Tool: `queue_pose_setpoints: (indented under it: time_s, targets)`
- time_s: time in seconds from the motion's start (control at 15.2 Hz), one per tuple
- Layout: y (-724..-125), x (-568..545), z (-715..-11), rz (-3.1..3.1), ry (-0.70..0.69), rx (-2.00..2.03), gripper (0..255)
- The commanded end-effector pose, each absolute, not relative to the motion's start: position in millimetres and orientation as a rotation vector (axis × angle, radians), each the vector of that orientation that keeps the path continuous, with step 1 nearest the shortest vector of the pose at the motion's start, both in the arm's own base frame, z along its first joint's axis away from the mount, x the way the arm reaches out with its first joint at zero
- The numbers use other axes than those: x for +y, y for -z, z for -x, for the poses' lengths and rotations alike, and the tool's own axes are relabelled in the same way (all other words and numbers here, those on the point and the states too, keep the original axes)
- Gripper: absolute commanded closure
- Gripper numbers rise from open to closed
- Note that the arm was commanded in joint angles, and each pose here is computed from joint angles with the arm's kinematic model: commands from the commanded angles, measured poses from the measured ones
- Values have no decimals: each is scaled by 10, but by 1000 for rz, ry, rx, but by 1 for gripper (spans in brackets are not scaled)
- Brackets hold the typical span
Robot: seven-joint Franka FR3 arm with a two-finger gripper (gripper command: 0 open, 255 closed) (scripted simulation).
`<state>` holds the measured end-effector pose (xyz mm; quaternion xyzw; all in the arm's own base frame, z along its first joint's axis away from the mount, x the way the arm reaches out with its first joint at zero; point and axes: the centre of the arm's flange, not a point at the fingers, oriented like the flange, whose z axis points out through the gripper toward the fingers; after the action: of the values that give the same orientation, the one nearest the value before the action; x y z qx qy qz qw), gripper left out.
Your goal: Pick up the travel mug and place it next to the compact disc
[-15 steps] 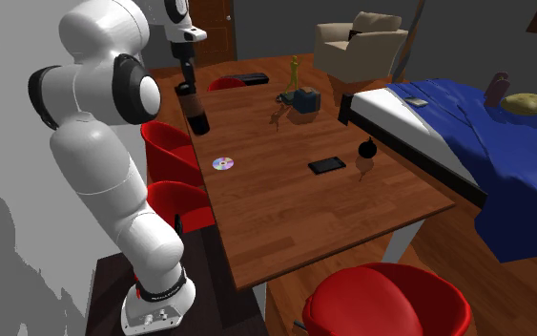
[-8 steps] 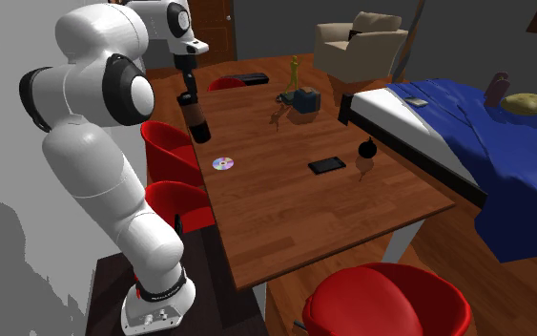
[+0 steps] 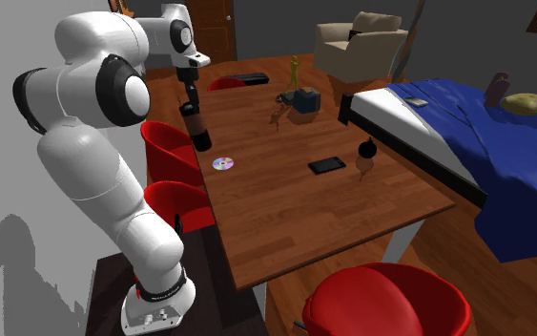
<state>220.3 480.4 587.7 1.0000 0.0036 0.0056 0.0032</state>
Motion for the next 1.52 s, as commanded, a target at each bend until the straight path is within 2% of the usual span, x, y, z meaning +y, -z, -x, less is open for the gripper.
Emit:
queue_pose_setpoints:
  time_s: [0.0, 1.45]
  targets:
    - [-5772, 4810, -2202, -3136, -19, 11, 255]
    - [-4610, 4810, -2202, -3136, -19, 11, 255]
